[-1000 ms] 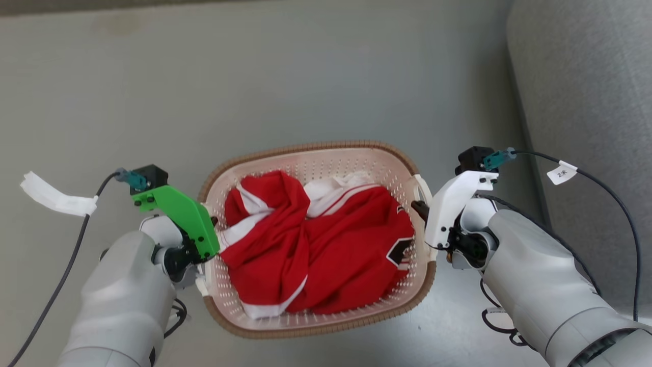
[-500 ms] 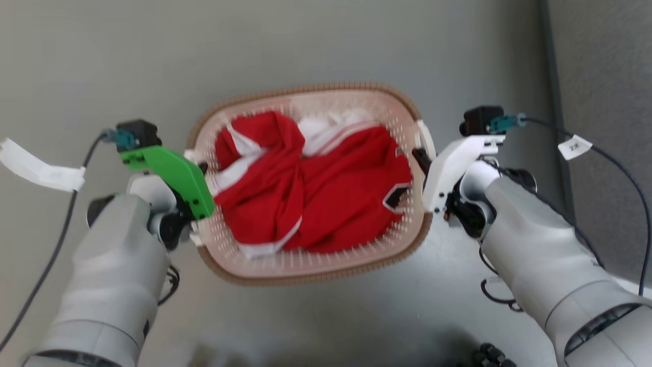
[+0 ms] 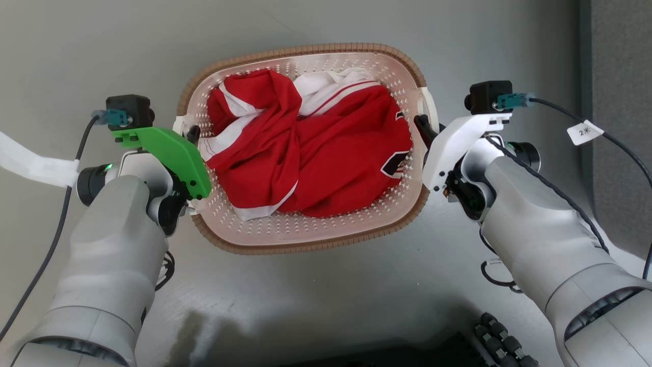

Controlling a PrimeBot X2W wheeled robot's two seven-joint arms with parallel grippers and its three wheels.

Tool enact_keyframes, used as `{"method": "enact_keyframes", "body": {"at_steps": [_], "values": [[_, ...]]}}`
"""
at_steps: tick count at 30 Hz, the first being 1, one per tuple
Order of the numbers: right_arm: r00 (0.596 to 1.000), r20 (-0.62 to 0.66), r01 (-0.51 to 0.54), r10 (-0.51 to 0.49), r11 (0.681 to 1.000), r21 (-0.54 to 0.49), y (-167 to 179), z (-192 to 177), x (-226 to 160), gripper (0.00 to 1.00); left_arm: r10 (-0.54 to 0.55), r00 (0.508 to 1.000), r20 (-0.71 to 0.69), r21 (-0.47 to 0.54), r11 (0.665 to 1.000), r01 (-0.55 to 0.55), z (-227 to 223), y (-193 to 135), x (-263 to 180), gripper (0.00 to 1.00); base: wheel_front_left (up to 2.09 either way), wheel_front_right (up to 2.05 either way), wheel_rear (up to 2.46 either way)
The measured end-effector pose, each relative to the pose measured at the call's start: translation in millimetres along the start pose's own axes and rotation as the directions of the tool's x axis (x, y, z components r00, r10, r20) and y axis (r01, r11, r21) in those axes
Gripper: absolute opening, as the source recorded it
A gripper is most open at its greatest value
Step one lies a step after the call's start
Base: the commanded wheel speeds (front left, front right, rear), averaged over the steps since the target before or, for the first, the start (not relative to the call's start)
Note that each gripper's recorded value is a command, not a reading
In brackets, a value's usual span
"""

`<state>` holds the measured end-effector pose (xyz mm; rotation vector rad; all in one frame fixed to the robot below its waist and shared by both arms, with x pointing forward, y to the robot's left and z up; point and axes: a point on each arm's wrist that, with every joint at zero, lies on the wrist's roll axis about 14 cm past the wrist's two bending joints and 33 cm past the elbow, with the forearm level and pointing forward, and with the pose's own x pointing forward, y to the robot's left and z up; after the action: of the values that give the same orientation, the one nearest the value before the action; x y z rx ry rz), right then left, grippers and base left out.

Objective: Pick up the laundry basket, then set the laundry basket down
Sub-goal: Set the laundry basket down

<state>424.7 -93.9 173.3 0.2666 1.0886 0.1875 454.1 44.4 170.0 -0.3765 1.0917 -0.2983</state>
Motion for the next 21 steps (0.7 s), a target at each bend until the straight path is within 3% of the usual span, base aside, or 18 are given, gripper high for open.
{"method": "enact_keyframes", "body": {"at_steps": [16, 17, 18, 19, 20, 21], "values": [[1.0, -0.027, 0.001, -0.002, 1.0, -0.016, -4, -15, 6, 0.0, 0.021, 1.0, -0.014, -0.017, 1.0, -0.022, -17, 6, 5, 0.0, 0.0, 0.0, 0.0], [1.0, -0.027, -0.004, 0.004, 1.0, -0.014, -4, -15, 6, 0.06, 0.023, 1.0, -0.017, -0.018, 1.0, -0.023, -18, 6, 5, 0.0, 0.0, 0.0, 0.0], [1.0, -0.026, -0.013, 0.013, 1.0, -0.003, -3, -15, 6, 0.06, 0.024, 1.0, -0.018, -0.019, 1.0, -0.024, -19, 7, 5, 0.0, 0.0, 0.0, 0.0], [1.0, -0.025, -0.012, 0.013, 1.0, 0.005, -3, -15, 6, 0.38, 0.024, 1.0, -0.017, -0.022, 0.999, -0.025, -18, 7, 5, 0.0, 0.0, 0.0, 0.0], [1.0, -0.025, -0.008, 0.009, 1.0, 0.014, -4, -15, 6, 0.79, 0.026, 1.0, -0.015, -0.03, 0.999, -0.027, -18, 8, 5, 0.0, 0.0, 0.0, 0.0], [1.0, -0.024, -0.005, 0.006, 1.0, 0.021, -6, -15, 6, 1.0, 0.027, 1.0, -0.01, -0.036, 0.999, -0.027, -17, 8, 5, 0.0, 0.0, 0.0, 0.0]]}}
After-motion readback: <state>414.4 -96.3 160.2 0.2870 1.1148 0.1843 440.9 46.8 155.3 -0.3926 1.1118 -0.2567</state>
